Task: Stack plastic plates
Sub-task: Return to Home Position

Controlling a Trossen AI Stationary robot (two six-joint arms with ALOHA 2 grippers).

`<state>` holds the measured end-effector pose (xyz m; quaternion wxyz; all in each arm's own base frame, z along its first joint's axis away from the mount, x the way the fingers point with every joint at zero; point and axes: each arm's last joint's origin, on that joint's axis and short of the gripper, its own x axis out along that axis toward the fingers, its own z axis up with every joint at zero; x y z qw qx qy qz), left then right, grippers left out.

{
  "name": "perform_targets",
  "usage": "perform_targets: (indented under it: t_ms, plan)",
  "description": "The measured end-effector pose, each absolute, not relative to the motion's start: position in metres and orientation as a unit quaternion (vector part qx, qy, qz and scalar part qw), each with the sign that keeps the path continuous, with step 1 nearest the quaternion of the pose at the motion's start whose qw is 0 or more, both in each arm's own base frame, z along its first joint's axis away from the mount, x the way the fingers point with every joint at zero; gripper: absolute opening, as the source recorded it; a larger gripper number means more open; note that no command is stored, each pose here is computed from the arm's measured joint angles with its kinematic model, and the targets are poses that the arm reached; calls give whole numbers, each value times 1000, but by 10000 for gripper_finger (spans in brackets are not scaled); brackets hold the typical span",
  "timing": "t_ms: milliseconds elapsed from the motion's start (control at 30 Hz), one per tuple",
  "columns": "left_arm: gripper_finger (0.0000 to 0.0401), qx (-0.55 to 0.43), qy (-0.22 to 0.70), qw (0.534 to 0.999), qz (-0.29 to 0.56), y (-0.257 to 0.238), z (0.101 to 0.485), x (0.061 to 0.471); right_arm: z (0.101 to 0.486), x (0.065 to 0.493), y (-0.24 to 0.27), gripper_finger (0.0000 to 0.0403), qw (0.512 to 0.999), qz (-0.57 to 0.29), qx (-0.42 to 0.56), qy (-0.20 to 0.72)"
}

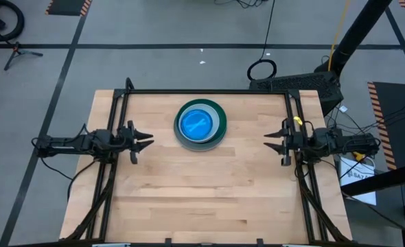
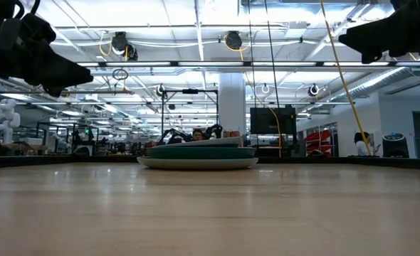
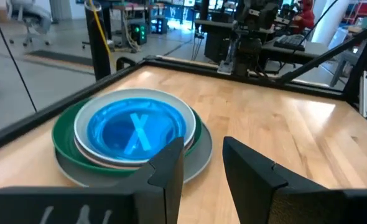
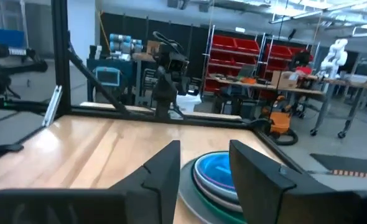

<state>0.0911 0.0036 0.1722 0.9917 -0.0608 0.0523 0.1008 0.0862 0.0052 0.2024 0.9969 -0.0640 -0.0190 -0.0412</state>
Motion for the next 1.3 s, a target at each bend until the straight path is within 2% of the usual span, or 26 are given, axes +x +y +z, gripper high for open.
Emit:
perform_targets:
  t_ms: [233, 333, 600, 833, 1300]
  plan:
    - [117, -28, 52, 992, 108, 4, 173, 91, 185, 91, 8, 130, 999, -8, -38, 4]
    - [117, -41, 55, 988, 138, 6, 172, 90, 171, 94, 8, 130, 999, -13, -24, 29]
    - [117, -43, 57, 987, 141, 6, 172, 90, 157, 95, 8, 130, 997, -12, 19, 68]
    - [118, -43, 57, 987, 141, 6, 172, 90, 162, 96, 8, 130, 999, -15, -12, 43]
    - [118, -43, 57, 987, 141, 6, 173, 90, 166, 97, 7, 130, 999, -26, -9, 20]
